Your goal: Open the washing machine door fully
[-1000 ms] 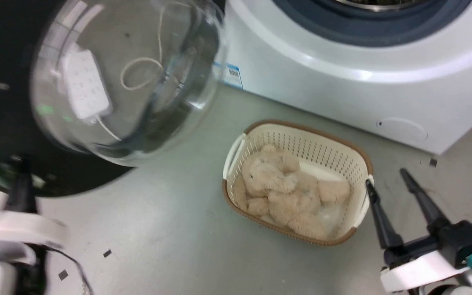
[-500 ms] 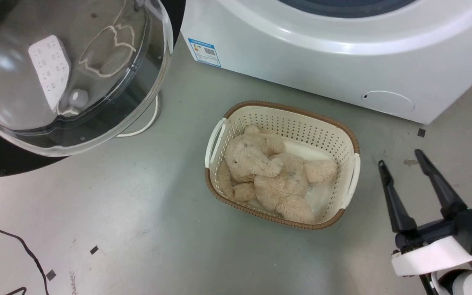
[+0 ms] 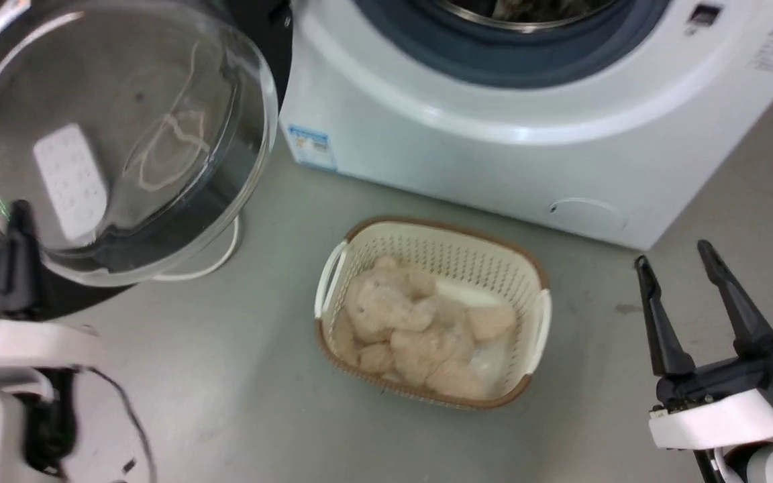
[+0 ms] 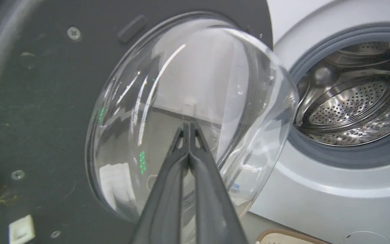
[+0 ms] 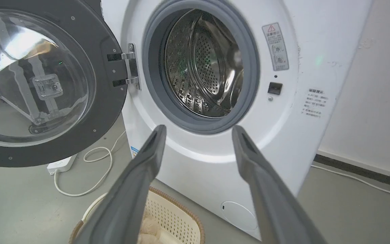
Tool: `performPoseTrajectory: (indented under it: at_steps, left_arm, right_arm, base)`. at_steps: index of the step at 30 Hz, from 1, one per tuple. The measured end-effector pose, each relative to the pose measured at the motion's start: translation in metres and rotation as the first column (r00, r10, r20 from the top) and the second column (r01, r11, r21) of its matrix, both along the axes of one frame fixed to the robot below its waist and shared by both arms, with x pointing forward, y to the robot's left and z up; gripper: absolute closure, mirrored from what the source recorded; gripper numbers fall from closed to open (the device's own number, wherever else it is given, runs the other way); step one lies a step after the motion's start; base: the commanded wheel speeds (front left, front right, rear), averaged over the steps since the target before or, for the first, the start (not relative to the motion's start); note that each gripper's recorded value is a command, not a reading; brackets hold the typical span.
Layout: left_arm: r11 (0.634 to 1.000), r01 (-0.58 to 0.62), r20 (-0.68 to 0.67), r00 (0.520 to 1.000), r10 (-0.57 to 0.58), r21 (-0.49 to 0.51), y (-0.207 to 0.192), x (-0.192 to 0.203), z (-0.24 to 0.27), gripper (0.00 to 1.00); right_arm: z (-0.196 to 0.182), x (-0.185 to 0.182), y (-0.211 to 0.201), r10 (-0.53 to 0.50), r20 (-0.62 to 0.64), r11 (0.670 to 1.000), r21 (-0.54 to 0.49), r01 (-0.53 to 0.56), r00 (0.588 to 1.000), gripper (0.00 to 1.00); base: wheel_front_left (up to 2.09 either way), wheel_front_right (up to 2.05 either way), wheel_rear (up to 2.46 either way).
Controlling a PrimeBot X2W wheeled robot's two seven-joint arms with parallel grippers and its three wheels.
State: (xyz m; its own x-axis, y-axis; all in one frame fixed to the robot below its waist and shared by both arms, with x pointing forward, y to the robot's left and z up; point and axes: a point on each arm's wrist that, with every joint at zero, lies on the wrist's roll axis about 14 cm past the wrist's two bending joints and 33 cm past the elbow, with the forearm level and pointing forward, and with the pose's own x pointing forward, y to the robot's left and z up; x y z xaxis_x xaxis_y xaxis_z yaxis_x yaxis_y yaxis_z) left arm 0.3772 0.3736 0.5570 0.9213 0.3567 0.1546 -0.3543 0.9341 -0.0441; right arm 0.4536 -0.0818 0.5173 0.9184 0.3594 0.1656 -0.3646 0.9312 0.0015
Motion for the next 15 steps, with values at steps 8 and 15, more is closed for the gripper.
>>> performPoseTrajectory:
  at_steps: [8, 15]
  left_arm:
    - [0.982, 0.185, 0.12, 0.976, -0.18, -0.037, -0.09, 0.004, 0.02, 1.0]
    - [0.947, 0.309, 0.107, 0.948, -0.299, -0.087, -0.153, 0.001, 0.008, 0.4]
  right_arm:
    - [0.036, -0.031, -0.032, -0.094, 0.089, 0.995, -0.009, 0.095, 0.992, 0.0]
    - [0.042, -0.062, -0.056, -0.169, 0.093, 0.985, -0.008, 0.17, 0.981, 0.0]
  base:
    - [0.0, 0.0, 0.0]
    - [0.0, 0.0, 0.0]
